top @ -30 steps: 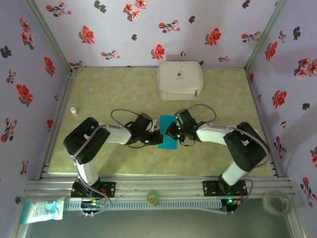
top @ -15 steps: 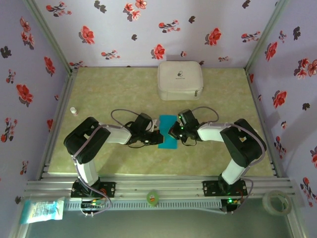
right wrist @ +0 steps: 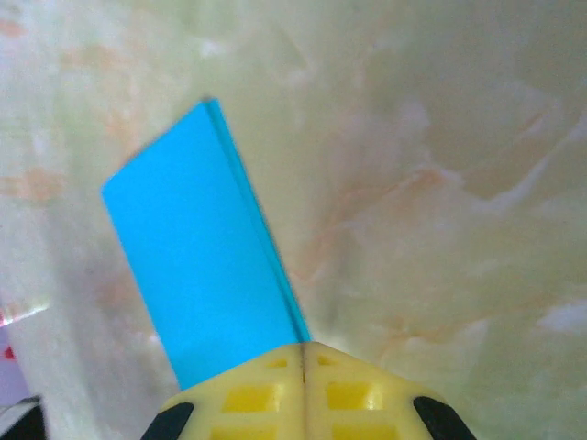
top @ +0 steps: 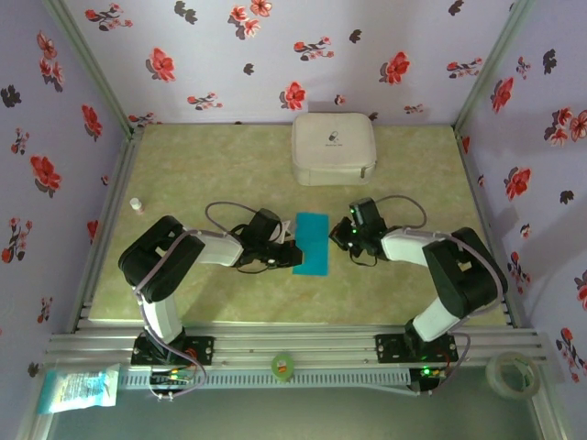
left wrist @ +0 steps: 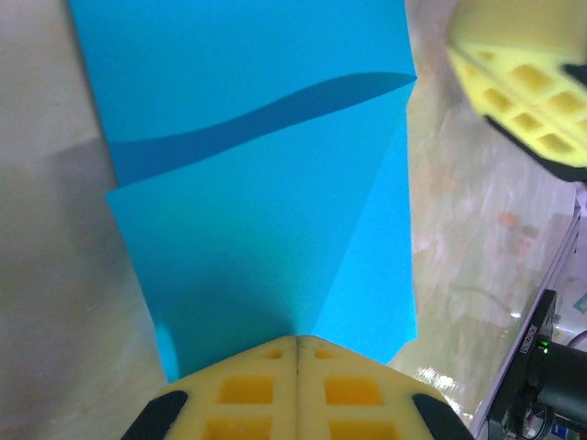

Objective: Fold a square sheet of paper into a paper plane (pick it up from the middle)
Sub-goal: Fold the triangle a second time at the center of the table.

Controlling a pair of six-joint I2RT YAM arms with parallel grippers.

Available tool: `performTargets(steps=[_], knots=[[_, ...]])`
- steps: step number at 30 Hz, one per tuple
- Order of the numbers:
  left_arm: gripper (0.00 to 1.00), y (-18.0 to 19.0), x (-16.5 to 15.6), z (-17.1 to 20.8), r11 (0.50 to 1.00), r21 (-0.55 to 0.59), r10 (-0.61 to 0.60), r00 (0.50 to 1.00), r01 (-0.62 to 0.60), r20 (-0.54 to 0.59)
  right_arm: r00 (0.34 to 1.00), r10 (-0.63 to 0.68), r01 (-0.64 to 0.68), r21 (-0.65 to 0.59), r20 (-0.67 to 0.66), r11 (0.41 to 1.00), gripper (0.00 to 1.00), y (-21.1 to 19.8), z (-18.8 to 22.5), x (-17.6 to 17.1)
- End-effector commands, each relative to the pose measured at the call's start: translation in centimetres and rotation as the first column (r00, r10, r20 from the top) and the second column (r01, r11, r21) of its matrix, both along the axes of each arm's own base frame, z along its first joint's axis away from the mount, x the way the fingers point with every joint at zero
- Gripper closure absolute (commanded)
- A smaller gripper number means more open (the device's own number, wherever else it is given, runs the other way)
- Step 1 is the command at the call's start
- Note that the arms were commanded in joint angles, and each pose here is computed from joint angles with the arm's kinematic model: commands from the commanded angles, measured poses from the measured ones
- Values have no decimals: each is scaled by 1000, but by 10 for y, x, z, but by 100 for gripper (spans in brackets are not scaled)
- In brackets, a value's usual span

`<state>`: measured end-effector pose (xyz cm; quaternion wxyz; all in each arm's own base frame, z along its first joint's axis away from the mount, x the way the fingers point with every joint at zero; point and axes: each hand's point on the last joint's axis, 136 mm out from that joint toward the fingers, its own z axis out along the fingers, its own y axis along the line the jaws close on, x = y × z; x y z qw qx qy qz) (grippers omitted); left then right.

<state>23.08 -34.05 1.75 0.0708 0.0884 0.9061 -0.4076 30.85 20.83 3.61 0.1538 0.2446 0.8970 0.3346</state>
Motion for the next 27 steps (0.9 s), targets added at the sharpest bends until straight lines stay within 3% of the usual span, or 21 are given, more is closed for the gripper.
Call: performTargets(steps=[1,7,9,16,23,27], knots=[[100,32,-28,-48,987,163,20,991,1,-129,994,28,-33,50,103,998,100,13,29,7],[100,30,-26,-43,988,154,24,992,-4,-123,989,144,-145,48,39,988,100,53,11,-12],[100,30,-25,-40,988,151,25,992,-6,-120,992,126,-126,67,4,990,100,57,0,-15],[100,22,-21,-23,995,103,22,994,-11,-107,994,57,-64,-71,-97,995,100,22,-38,-33],[97,0,-8,29,1000,-23,6,999,-7,-43,989,76,-86,-83,-123,993,100,15,-47,-41],[96,-7,-3,44,999,-37,-26,1000,26,-15,990,79,-88,-78,-119,993,100,17,-46,-40]])
